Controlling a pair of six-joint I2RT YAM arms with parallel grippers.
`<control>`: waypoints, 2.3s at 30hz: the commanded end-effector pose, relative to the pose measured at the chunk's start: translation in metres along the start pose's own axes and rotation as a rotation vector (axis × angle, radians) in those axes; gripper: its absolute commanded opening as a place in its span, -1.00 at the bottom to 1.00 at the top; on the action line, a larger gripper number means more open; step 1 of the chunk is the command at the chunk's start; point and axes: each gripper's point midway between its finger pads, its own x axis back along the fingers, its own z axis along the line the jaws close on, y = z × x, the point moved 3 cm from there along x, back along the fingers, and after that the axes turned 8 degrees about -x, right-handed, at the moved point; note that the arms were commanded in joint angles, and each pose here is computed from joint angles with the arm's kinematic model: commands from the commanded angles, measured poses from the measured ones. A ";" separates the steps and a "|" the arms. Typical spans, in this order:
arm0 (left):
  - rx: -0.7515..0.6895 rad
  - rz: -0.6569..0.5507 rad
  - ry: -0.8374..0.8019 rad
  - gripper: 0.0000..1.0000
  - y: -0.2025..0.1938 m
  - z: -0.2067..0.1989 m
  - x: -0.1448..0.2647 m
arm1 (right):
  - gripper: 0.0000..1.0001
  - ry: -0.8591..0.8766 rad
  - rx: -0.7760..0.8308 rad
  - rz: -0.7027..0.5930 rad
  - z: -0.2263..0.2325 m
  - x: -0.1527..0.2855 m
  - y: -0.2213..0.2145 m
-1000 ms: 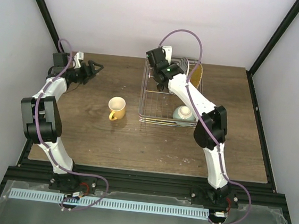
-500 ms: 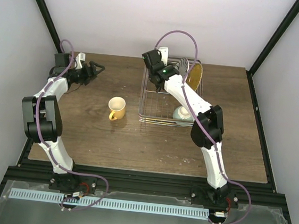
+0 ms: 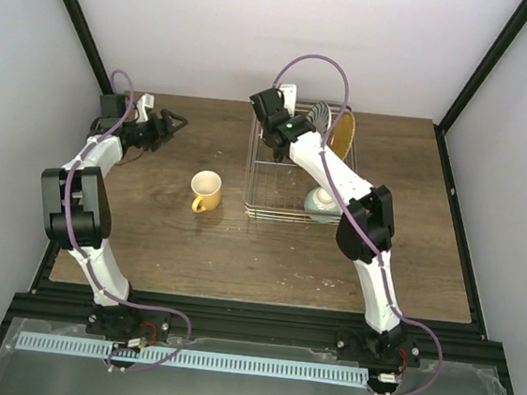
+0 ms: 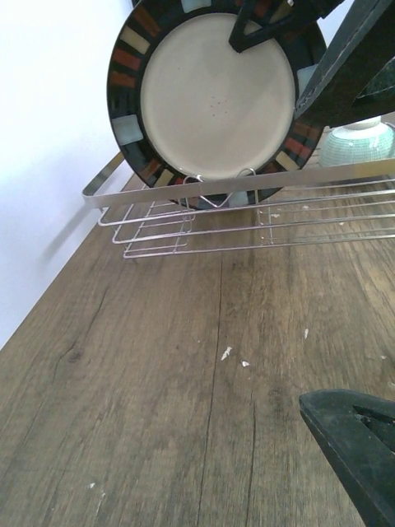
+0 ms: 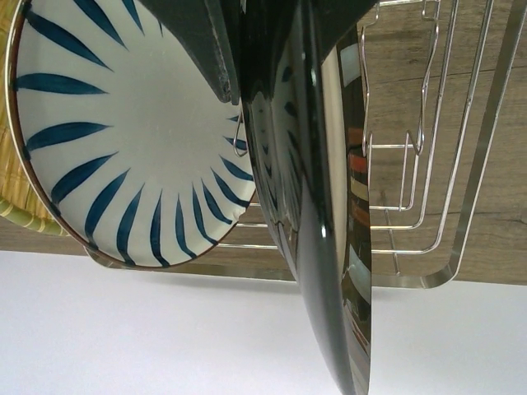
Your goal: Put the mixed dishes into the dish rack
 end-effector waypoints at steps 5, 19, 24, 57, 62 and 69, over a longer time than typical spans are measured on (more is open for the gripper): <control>-0.026 0.006 -0.016 0.77 0.003 -0.006 -0.004 | -0.99 0.220 0.044 0.248 0.043 0.017 -0.058; -0.026 0.027 -0.033 0.77 -0.001 -0.010 -0.013 | -0.84 0.175 0.050 0.331 0.034 0.021 -0.071; -0.028 0.028 -0.029 0.77 -0.002 -0.010 -0.013 | -0.21 0.166 0.052 0.310 0.031 0.024 -0.064; -0.161 0.184 0.264 0.77 0.024 0.006 -0.080 | 0.99 0.007 -0.212 -0.382 -0.112 0.150 0.128; -0.234 0.232 0.463 0.77 0.030 0.010 -0.084 | 1.00 -0.057 -0.177 -0.399 -0.124 0.145 0.136; -0.353 0.353 0.623 0.82 0.013 0.002 -0.102 | 1.00 -0.018 -0.203 -0.390 -0.132 0.133 0.142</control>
